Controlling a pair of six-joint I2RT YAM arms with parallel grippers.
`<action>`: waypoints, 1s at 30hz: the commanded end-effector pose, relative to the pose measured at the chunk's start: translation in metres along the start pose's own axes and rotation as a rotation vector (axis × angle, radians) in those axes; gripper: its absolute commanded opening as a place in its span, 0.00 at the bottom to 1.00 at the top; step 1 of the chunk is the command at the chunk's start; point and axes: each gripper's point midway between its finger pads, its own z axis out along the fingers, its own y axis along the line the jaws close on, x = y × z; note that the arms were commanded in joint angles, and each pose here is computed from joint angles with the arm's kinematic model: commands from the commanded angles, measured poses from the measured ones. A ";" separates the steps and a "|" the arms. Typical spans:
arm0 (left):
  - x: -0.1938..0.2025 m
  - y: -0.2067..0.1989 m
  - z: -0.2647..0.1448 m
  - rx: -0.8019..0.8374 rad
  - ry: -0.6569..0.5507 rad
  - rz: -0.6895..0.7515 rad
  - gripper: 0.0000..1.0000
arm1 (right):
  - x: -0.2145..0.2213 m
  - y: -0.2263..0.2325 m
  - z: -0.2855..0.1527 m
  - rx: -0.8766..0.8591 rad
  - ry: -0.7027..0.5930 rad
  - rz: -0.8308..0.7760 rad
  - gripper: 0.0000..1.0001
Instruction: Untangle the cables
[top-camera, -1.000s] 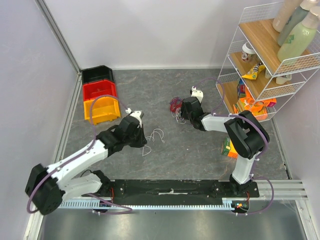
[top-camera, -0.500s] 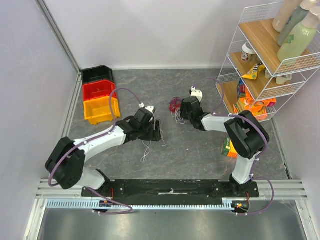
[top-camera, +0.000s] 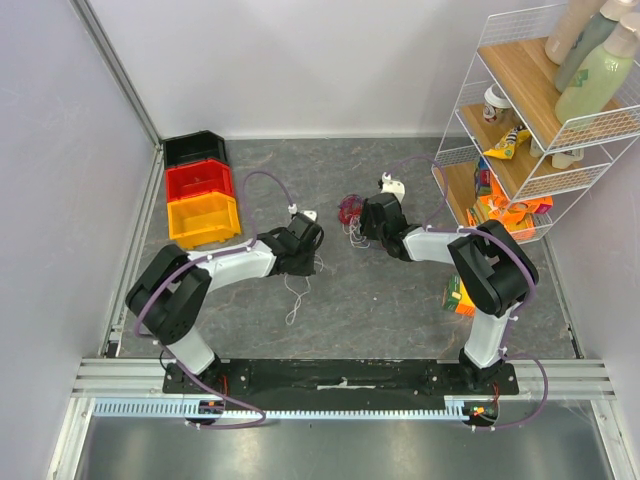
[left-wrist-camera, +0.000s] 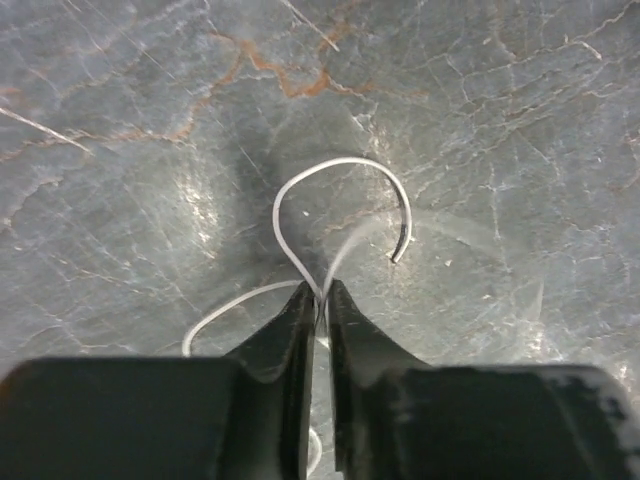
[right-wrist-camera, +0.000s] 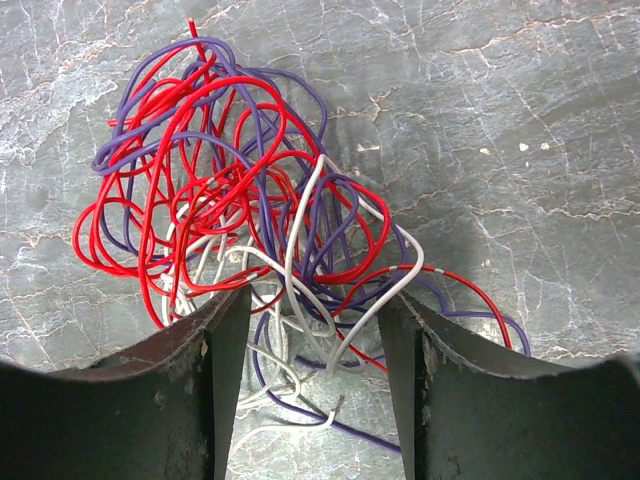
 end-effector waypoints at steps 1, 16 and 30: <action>-0.040 0.006 -0.018 -0.056 -0.166 -0.010 0.02 | -0.019 0.014 0.004 -0.042 -0.044 0.011 0.61; -0.172 0.212 -0.147 -0.306 -0.641 -0.819 0.02 | -0.017 0.018 0.006 -0.072 -0.024 0.015 0.61; -0.185 0.312 -0.145 -0.731 -0.800 -0.721 0.02 | -0.013 0.025 0.010 -0.099 -0.002 0.017 0.61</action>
